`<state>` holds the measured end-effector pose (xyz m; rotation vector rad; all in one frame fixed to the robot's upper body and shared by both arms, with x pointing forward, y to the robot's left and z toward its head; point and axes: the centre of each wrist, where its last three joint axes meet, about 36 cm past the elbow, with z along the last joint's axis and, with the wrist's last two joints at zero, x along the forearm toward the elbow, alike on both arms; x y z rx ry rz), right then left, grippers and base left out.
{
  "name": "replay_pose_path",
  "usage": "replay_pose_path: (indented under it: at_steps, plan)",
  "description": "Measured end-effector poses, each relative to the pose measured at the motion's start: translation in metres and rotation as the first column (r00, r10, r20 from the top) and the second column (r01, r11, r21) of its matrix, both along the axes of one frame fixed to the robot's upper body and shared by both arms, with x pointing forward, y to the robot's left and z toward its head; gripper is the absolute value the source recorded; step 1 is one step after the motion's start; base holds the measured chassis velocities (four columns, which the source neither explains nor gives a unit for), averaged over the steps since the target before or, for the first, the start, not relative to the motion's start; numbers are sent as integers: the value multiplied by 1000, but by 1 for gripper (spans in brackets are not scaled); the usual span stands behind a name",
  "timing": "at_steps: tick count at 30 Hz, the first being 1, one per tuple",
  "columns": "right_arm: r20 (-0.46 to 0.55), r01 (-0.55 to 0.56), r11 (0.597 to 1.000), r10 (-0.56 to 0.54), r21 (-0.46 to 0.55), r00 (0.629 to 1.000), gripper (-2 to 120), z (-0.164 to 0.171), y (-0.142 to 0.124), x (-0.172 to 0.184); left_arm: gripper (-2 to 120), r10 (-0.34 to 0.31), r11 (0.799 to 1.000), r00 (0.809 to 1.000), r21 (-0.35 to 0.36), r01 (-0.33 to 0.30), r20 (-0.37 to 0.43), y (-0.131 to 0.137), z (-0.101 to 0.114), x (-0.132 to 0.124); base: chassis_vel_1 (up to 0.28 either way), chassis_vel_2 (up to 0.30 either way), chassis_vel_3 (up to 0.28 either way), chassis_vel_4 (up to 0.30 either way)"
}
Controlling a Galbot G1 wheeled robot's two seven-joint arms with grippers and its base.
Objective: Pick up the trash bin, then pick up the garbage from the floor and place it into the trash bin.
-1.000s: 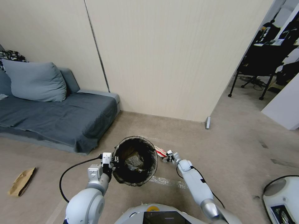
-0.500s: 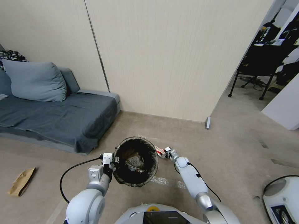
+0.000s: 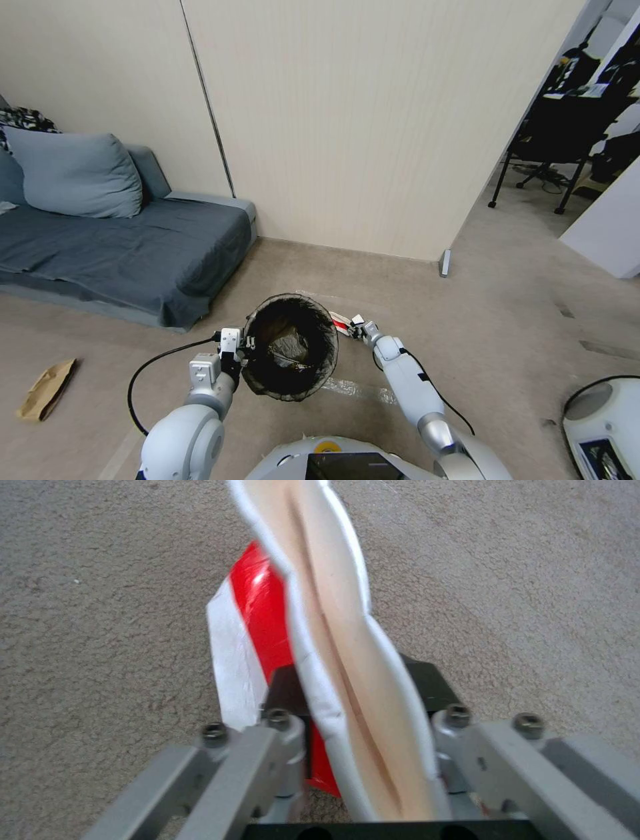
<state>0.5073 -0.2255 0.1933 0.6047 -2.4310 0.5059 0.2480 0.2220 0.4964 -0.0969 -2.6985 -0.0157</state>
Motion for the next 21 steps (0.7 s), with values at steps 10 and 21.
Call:
replay_pose_path:
  at_steps: [10,21]
  plan:
    - [-17,16,1000,-16,16,1000,0,-3,-1,-5,1,2,1000,1000,-1,-2,2,0,1,-1,0,0,0,0]
    - [37,99,988,-104,119,994,0,32,-18,-12,1,3,1000,1000,5,-3,7,0,4,-4,0,0,0,0]
